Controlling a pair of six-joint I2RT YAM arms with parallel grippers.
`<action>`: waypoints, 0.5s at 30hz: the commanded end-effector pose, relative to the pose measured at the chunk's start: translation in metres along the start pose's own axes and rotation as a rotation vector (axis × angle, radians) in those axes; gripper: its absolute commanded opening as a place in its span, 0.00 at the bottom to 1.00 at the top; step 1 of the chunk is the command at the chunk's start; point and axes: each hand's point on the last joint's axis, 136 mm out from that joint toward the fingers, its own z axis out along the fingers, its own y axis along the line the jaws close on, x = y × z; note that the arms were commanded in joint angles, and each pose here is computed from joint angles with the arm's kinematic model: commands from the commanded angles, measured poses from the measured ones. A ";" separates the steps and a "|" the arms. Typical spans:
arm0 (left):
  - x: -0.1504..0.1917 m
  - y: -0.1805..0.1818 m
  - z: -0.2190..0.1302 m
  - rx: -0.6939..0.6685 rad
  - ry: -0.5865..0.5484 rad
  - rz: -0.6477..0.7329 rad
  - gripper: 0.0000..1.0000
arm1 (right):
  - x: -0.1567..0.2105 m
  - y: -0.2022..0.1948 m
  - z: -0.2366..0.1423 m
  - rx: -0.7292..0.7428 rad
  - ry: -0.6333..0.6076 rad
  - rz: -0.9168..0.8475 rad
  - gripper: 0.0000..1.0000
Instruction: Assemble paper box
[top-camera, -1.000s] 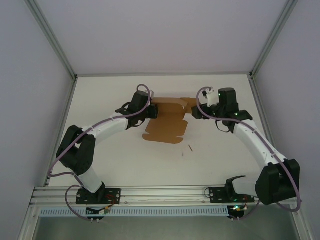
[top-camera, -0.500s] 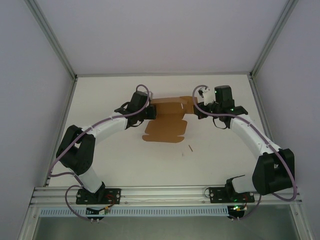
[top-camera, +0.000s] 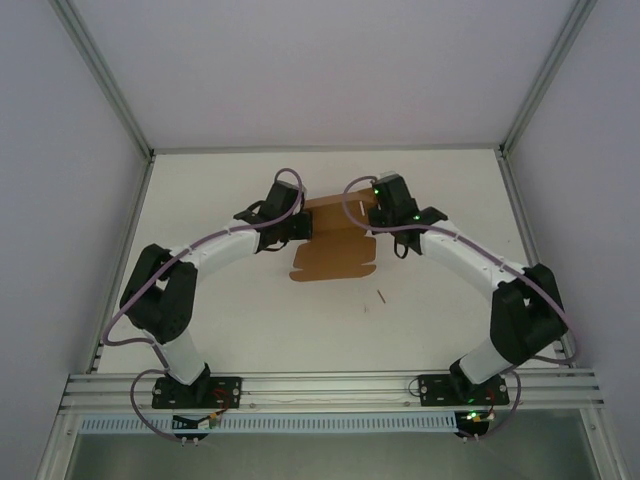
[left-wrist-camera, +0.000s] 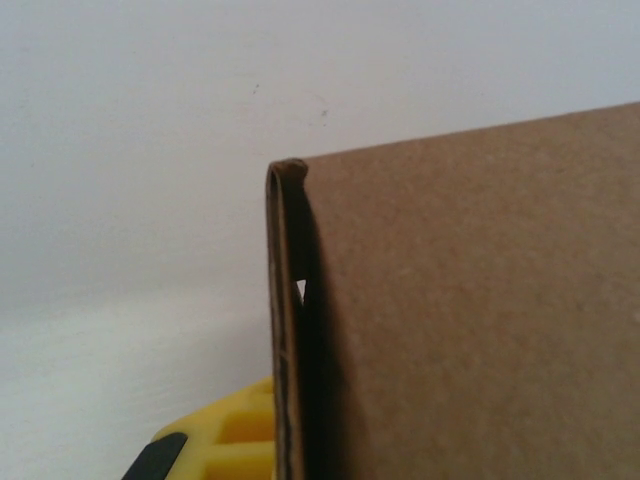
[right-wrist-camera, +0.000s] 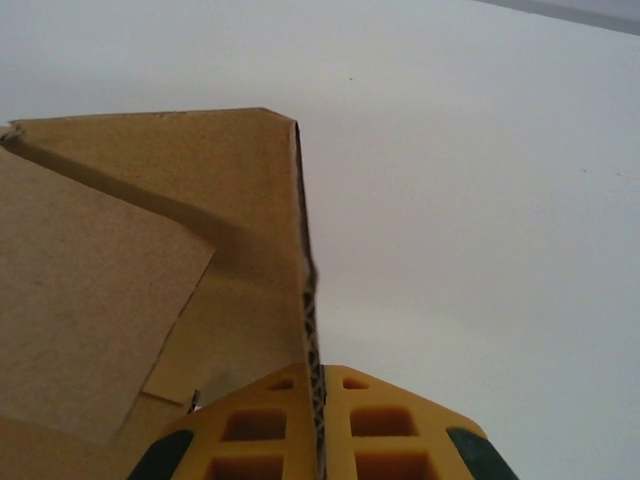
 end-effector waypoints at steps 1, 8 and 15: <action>-0.021 -0.027 -0.011 0.075 -0.055 0.020 0.00 | -0.003 -0.012 -0.006 0.064 -0.012 0.044 0.09; -0.020 -0.024 -0.009 0.062 -0.059 0.016 0.00 | 0.005 -0.014 -0.040 -0.024 -0.058 -0.006 0.38; -0.018 -0.018 -0.012 0.043 -0.070 0.059 0.00 | -0.004 -0.037 -0.101 -0.227 -0.236 0.170 0.79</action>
